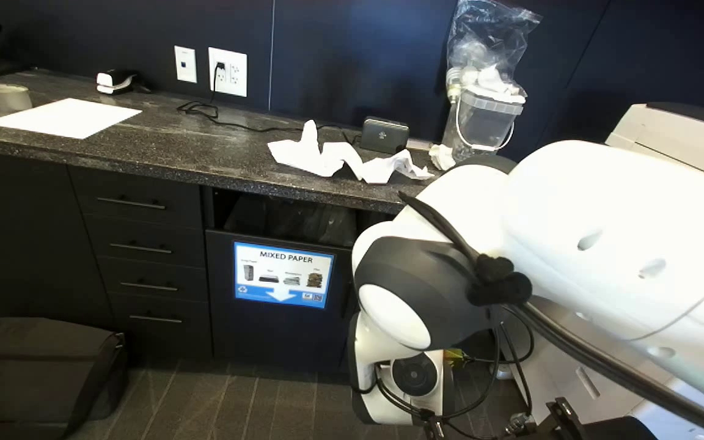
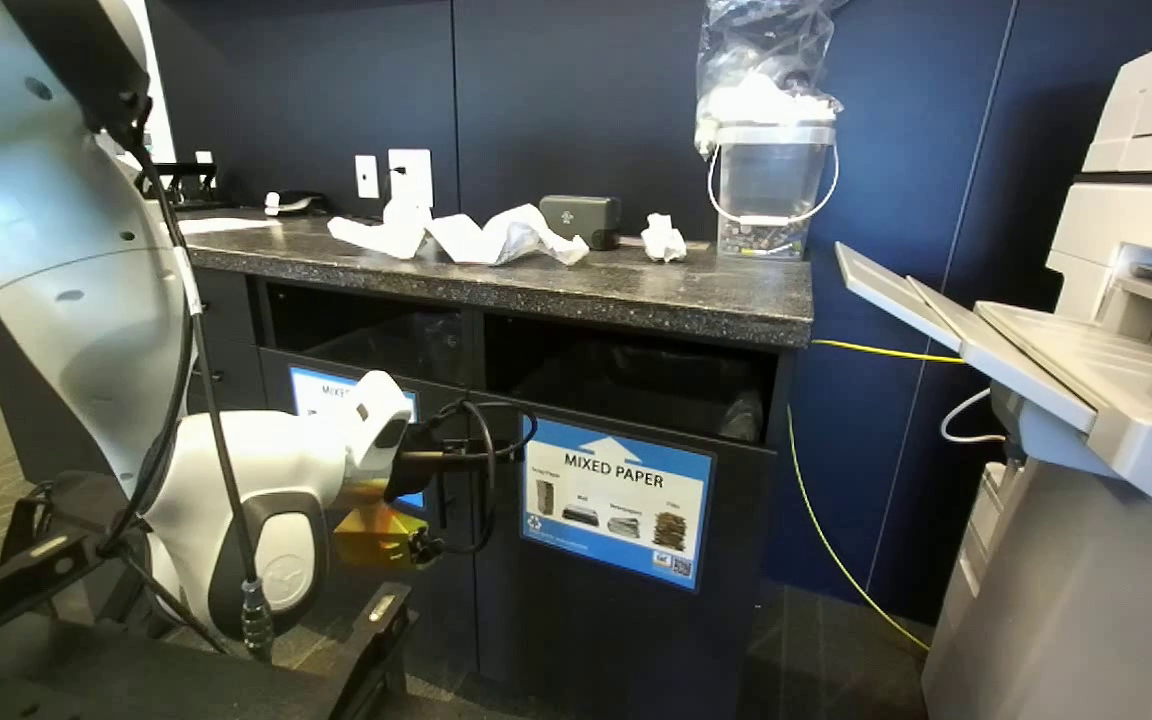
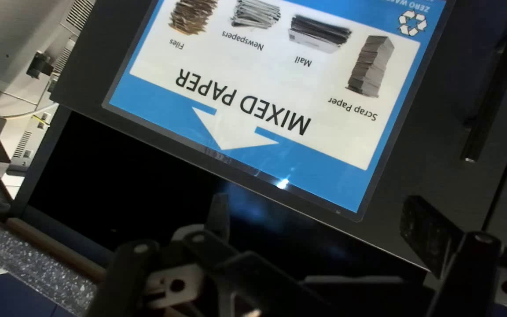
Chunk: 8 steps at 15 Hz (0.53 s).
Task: Put the tissues inside the rubbish bin.
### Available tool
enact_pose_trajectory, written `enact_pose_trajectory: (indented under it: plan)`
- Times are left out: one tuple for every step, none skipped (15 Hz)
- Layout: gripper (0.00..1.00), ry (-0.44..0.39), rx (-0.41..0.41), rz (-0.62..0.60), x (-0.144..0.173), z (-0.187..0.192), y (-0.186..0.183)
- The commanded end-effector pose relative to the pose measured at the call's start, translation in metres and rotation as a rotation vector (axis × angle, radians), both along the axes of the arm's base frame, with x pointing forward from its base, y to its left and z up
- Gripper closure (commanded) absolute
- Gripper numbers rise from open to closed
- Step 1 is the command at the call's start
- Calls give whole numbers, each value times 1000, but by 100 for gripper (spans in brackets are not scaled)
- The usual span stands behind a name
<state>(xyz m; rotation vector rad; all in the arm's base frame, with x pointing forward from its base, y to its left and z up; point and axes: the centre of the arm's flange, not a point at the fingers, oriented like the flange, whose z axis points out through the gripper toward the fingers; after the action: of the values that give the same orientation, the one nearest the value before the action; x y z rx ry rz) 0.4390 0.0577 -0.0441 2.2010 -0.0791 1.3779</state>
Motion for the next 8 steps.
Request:
enact_pose_trajectory:
  plan:
    - [0, 47, 27, -7, 8, 57, -39]
    - [0, 75, 26, -8, 22, 61, -48]
    - [0, 98, 46, 0, 25, 83, -63]
    - [0, 116, 73, 8, 26, 98, -74]
    - [0, 150, 95, 9, 38, 113, -84]
    - [0, 171, 106, 11, 41, 127, -94]
    - [0, 203, 131, 25, 34, 148, -101]
    - [0, 228, 138, 28, 38, 165, -106]
